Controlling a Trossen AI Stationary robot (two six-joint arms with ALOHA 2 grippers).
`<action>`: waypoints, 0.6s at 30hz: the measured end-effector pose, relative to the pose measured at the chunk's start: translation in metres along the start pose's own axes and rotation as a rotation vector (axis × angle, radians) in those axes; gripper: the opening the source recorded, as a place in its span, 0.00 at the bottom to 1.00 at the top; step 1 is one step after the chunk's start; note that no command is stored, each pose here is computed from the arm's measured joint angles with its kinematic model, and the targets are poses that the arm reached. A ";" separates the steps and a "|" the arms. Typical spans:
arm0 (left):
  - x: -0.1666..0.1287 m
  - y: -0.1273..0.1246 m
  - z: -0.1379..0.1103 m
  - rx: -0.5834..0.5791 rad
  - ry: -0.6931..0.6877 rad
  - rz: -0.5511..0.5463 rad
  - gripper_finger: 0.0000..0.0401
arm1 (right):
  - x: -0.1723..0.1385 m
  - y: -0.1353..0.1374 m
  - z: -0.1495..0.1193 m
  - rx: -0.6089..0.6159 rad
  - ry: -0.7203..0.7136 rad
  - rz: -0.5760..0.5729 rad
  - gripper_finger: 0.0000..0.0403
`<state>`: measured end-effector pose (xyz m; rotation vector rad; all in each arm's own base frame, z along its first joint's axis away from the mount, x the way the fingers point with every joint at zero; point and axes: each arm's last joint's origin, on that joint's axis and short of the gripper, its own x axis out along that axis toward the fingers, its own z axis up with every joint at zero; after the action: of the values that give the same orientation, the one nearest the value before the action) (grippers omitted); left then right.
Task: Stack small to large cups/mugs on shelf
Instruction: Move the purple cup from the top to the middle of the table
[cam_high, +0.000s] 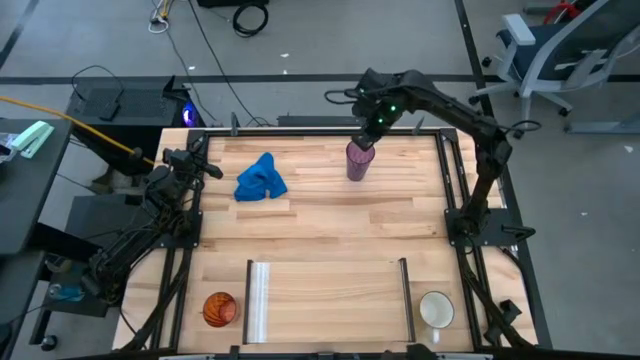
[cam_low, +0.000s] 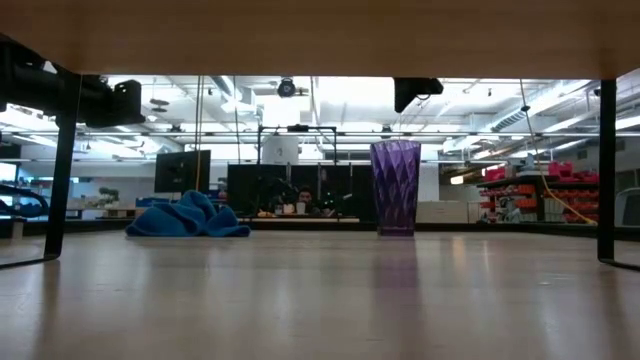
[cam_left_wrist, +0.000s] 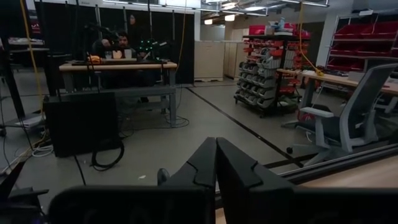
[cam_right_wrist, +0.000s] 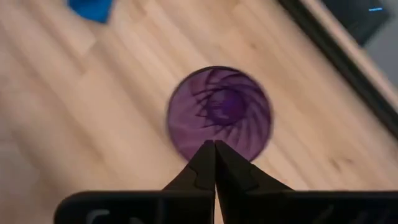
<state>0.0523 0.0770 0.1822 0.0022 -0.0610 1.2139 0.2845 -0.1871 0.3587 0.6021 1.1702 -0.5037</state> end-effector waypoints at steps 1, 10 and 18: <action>0.000 0.000 0.000 0.000 0.000 0.000 0.05 | 0.000 0.002 0.000 0.005 -0.009 -0.044 0.02; 0.000 0.000 0.000 0.000 0.002 0.000 0.05 | 0.015 -0.009 0.003 0.060 0.056 -0.150 0.10; 0.000 0.000 -0.001 0.004 0.014 0.001 0.04 | 0.035 -0.014 0.000 0.068 0.119 -0.173 0.21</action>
<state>0.0523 0.0770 0.1808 -0.0024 -0.0466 1.2146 0.2863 -0.1990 0.3228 0.5981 1.3290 -0.6637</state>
